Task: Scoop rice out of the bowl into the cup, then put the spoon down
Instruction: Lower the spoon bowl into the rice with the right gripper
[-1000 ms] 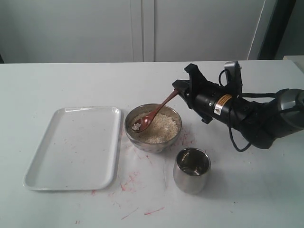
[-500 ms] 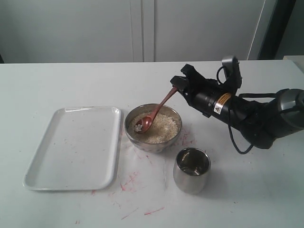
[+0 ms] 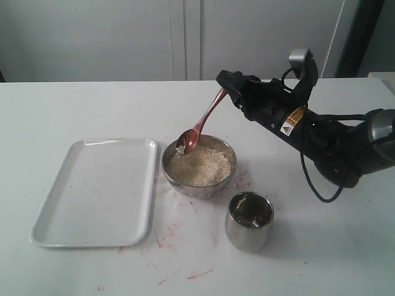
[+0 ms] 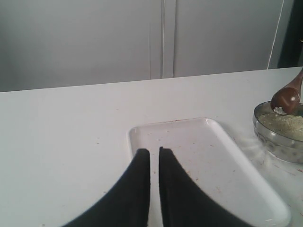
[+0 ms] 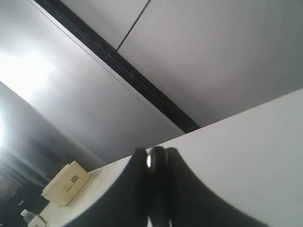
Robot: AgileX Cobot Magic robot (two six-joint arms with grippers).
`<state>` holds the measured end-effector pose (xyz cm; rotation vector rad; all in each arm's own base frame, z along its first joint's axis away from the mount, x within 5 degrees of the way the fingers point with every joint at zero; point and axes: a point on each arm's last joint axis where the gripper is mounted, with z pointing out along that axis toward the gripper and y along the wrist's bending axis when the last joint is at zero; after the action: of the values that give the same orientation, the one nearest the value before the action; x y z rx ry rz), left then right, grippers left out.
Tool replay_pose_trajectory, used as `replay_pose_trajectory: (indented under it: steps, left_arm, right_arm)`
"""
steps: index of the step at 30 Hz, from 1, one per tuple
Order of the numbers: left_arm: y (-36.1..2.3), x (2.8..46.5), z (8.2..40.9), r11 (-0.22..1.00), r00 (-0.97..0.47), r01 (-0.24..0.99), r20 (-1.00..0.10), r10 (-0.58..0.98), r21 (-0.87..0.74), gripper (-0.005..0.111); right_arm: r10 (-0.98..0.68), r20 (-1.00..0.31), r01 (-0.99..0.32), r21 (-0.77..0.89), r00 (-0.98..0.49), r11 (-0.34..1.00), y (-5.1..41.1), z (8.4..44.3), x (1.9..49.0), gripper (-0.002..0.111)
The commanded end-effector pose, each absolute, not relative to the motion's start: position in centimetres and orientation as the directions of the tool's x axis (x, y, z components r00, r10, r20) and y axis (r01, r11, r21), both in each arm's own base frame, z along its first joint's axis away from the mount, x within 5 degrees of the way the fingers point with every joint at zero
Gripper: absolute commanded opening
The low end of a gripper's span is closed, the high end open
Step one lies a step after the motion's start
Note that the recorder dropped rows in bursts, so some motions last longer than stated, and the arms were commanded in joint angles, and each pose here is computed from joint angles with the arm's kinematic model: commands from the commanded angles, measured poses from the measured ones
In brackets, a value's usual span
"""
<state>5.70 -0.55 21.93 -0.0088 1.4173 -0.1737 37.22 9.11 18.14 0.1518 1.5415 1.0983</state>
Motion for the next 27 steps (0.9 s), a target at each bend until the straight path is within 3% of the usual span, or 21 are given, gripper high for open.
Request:
replay_pose_trajectory:
  steps: [1, 19, 27]
  left_arm:
    - [-0.5, 5.7, 22.1, 0.986, 0.152, 0.118, -0.979, -0.132, -0.115, 0.014]
    - [-0.5, 5.7, 22.1, 0.986, 0.152, 0.118, -0.979, -0.132, -0.115, 0.014]
    - [-0.5, 5.7, 22.1, 0.986, 0.152, 0.118, -0.979, -0.132, -0.115, 0.014]
  right_arm:
    - [0.573, -0.768, -0.485, 0.631, -0.285, 0.605, 9.2, 18.9, 37.1, 0.000]
    - [0.351, -0.917, -0.560, 0.395, -0.190, 0.728, 9.5, 18.7, 36.8, 0.000]
    - [0.286, -0.927, -0.511, 0.373, -0.243, 0.774, 9.3, 17.8, 37.0, 0.000]
